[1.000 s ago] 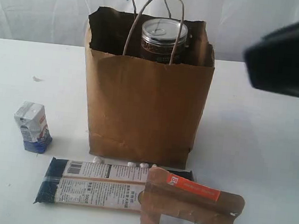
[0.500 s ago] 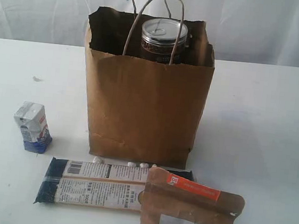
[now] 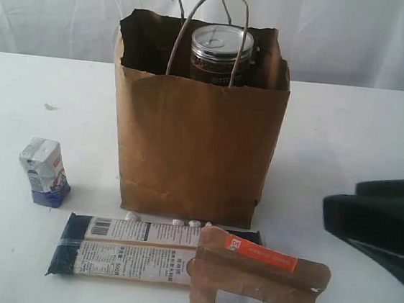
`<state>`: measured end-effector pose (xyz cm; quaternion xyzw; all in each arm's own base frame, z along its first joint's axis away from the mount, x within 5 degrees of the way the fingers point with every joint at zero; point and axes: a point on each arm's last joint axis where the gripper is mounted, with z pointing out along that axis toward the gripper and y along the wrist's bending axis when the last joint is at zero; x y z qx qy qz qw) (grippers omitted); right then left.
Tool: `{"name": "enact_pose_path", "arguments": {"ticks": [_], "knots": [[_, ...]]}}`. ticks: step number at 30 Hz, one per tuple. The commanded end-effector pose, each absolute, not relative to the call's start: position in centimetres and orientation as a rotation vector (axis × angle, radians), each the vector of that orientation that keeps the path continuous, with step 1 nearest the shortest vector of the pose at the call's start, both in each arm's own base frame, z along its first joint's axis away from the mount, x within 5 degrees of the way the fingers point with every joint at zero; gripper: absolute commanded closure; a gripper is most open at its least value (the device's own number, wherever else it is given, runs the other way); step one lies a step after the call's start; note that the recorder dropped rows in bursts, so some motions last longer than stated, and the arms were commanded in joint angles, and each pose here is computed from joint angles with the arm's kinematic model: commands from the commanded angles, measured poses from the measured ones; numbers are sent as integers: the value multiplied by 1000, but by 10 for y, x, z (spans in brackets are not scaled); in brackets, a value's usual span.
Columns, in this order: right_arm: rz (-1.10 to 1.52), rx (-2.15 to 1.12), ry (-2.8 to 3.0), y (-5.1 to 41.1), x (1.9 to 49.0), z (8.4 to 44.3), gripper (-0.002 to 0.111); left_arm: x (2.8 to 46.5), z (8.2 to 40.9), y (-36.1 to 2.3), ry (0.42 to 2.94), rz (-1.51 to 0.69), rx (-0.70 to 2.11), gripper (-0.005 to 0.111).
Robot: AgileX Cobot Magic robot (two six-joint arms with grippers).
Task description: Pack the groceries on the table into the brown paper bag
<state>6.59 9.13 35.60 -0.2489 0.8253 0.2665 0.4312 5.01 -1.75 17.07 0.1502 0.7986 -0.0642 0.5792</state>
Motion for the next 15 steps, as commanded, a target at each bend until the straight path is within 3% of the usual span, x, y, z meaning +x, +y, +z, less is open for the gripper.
{"name": "enact_pose_path", "arguments": {"ticks": [1,15], "knots": [[783,-612,1965,99,65,359,72,50,169,-17,1866,-148,351,107],[754,-625,1939,98,66,360,72,50,169,-17,1866,-148,351,107]]}}
